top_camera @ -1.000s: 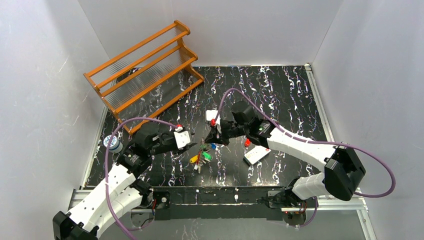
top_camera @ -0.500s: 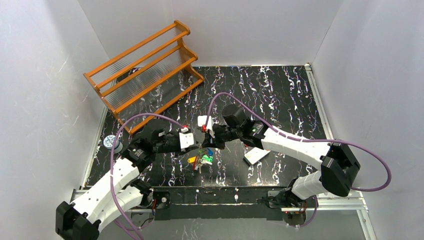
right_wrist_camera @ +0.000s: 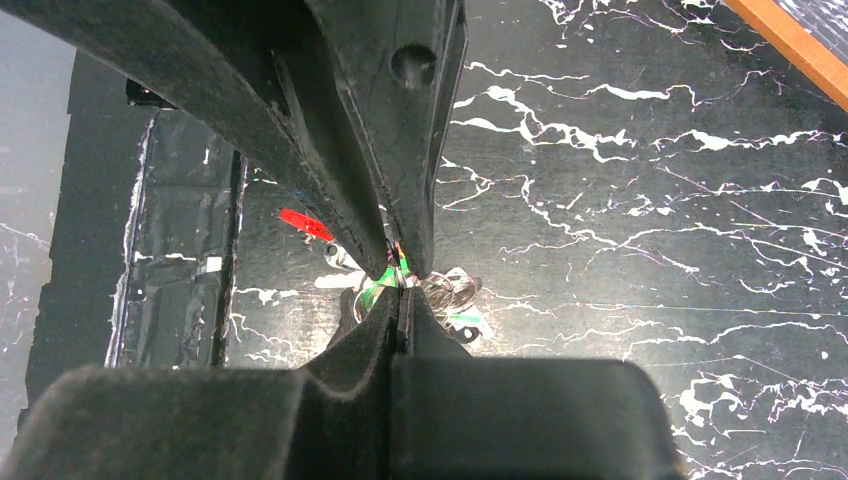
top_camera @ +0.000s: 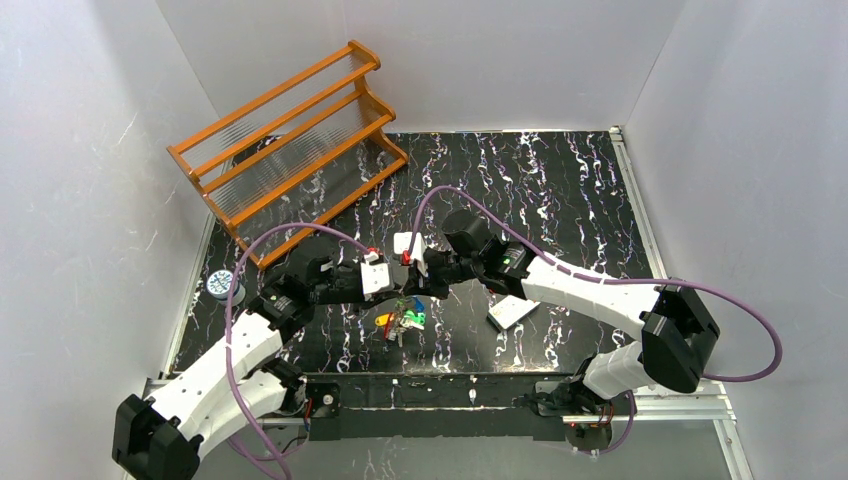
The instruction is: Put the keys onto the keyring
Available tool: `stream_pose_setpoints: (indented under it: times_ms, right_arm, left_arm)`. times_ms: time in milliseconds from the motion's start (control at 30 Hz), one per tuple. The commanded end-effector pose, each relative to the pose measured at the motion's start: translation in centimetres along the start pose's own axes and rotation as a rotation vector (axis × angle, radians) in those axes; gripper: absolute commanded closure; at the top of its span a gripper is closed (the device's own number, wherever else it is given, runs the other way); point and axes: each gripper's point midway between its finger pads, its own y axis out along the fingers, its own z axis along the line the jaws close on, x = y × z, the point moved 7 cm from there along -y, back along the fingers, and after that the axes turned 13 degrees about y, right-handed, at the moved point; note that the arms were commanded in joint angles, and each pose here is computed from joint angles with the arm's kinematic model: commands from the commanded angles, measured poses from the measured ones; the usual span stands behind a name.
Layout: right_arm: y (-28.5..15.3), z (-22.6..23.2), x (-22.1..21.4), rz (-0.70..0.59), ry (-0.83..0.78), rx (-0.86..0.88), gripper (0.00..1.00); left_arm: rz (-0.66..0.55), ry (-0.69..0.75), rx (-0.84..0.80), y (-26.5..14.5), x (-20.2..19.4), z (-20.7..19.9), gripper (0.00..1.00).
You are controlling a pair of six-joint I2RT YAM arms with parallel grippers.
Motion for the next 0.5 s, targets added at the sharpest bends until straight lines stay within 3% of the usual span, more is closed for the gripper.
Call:
stream_pose_setpoints:
  times_ms: [0,167,267,400,467]
  right_arm:
    - [-0.22,0.25,2.81,-0.078,-0.057,0.011,0.99]
    - [-0.24,0.27,2.76,-0.081,-0.058,0.012,0.99]
    - [-0.23,0.29,2.79,-0.082,-0.059,0.012,0.99]
    - [-0.31,-0.11,2.74,-0.096,-0.06,-0.032,0.99]
    - [-0.56,-0.4,2.93,-0.128,-0.065,-0.078,0.87]
  left_arm:
    - [-0.012,-0.026,-0.039,0.38,-0.39,-0.73,0.87]
    - [0.003,-0.04,-0.041,0.52,-0.82,-0.91,0.92]
    - [0.014,-0.037,-0.025,0.42,-0.85,-0.76,1.0]
    - [0.029,-0.032,0.005,0.18,-0.83,-0.52,1.0]
    - [0.033,-0.029,0.022,0.02,-0.74,-0.4,1.0]
